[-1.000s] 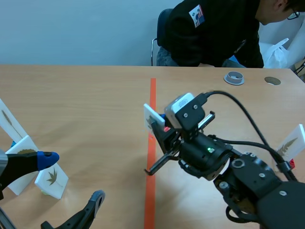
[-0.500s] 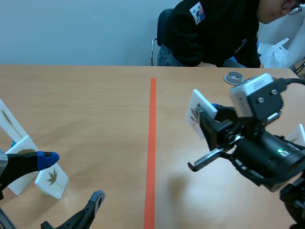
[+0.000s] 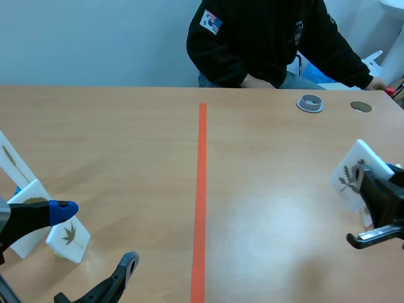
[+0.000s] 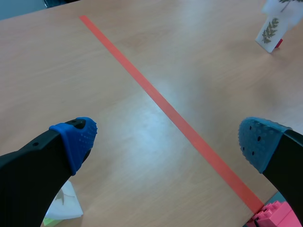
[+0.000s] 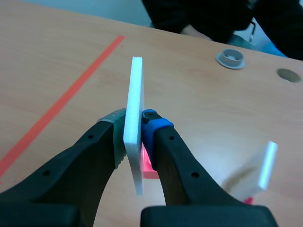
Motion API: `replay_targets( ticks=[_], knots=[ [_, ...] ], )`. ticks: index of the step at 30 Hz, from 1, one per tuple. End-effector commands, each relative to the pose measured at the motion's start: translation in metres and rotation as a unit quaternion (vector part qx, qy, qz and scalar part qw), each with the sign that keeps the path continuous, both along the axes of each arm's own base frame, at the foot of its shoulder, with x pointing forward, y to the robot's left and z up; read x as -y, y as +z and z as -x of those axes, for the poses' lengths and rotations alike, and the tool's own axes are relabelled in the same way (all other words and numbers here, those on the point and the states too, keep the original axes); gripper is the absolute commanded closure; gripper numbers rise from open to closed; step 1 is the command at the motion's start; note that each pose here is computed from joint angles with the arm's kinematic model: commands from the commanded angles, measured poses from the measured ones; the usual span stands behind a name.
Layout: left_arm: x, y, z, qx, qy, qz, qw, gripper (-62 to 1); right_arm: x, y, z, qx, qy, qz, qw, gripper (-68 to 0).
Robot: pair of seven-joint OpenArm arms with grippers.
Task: Sort the leaf by its shape. The table is split by an orange tape line. A compound leaf with several leaflets goes to the left side, a simple leaf with one blade goes to the right side. Return to the home posture when a red brick is placed on the table.
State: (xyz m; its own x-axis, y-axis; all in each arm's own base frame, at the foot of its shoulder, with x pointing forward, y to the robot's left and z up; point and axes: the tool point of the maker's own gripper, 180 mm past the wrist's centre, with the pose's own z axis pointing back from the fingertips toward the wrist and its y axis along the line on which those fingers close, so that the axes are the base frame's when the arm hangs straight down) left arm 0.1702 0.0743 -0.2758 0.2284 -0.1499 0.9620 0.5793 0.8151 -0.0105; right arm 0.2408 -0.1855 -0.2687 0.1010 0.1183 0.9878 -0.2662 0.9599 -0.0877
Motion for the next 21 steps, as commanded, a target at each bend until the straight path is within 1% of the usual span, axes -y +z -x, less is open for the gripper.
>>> replay_targets(
  ticks=[1,5,9,11,14,17,21],
  knots=[
    [-0.001,0.004,-0.003,0.008,0.004,0.006,0.9999,-62.3,0.005,0.007,0.000,0.011,-0.004,0.000,0.9999,-1.5],
    [-0.001,0.004,-0.003,0.009,0.004,0.006,0.9999,-62.3,0.027,0.000,0.006,-0.004,-0.029,0.015,0.9995,-1.5],
    [-0.001,0.004,-0.003,0.009,0.004,0.006,0.9999,-62.3,0.045,-0.017,0.012,-0.028,-0.054,0.002,0.9982,-1.5],
    [-0.001,0.004,-0.003,0.009,0.004,0.006,0.9999,-62.3,0.053,-0.028,0.015,-0.041,-0.068,-0.008,0.9968,-1.5],
    [-0.001,0.004,-0.003,0.009,0.004,0.006,0.9999,-62.3,0.063,-0.046,0.017,-0.060,-0.085,-0.015,0.9945,-1.5],
    [-0.001,0.004,-0.003,0.009,0.004,0.006,0.9999,-62.3,0.074,-0.061,0.017,-0.070,-0.103,-0.022,0.9920,-1.5],
    [-0.001,0.005,-0.003,0.009,0.004,0.006,0.9999,-62.3,0.084,-0.074,0.014,-0.076,-0.120,-0.031,0.9894,-1.5]
  ],
)
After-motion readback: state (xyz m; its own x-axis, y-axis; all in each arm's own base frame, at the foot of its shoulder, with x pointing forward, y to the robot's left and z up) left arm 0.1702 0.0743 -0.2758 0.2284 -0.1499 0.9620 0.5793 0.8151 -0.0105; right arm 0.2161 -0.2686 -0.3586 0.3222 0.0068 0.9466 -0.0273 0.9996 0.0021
